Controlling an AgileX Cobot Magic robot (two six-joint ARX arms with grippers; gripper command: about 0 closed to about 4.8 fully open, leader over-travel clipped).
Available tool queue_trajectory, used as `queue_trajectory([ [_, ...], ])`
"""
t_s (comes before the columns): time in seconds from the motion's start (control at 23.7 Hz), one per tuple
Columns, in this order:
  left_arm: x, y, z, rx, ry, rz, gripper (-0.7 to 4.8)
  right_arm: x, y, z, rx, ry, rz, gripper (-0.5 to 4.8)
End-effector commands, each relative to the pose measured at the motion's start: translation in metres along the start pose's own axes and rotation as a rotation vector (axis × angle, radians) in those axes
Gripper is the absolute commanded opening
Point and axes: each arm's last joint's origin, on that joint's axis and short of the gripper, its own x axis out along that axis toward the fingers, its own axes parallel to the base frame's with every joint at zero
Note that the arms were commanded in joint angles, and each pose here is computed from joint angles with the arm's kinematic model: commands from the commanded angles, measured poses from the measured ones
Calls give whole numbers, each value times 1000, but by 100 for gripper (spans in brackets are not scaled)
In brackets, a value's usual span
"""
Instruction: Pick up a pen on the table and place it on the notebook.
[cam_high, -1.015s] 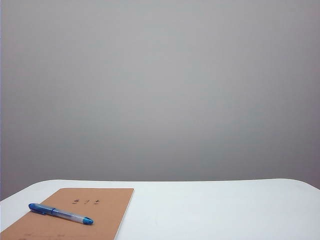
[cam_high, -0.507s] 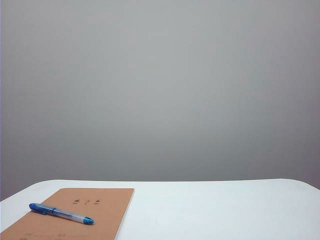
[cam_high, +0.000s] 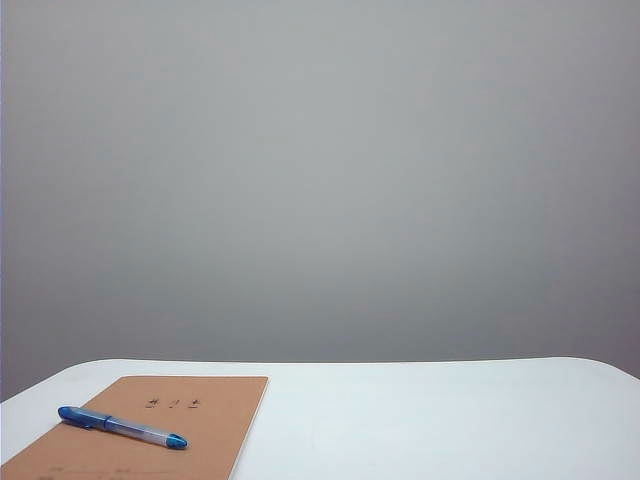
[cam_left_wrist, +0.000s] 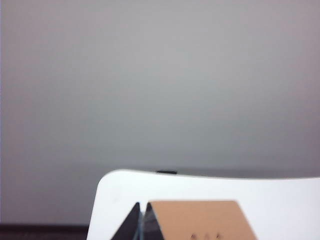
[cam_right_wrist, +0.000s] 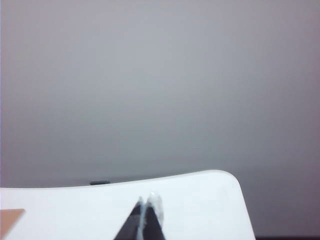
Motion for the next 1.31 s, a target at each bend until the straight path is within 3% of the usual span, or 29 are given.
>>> queue_trajectory([
  [0.04, 0, 1, -11, 5, 20, 9, -5, 0, -2, -4, -40, 21, -47, -1],
  [0.42, 0, 4, -28, 15, 100, 75, -5, 0, -3, -11, -55, 99, -57, -1],
  [0.59, 0, 4, -27, -31, 96, 71, -5, -1, -4, -15, -54, 141, -63, -1],
  [0.89, -4, 0, -21, -46, 25, -8, -5, 0, -1, -1, -33, -7, -42, -1],
  [1.01, -9, -2, -22, -52, 24, -53, -5, 0, -1, -1, -33, -7, -43, -1],
  [1.23, -11, -1, -25, -44, 57, -31, -5, 0, -2, -1, -64, -10, -45, -1],
  [1.31, -11, 1, -27, -31, 70, 11, -5, 0, -3, -1, -76, -12, -105, -1],
])
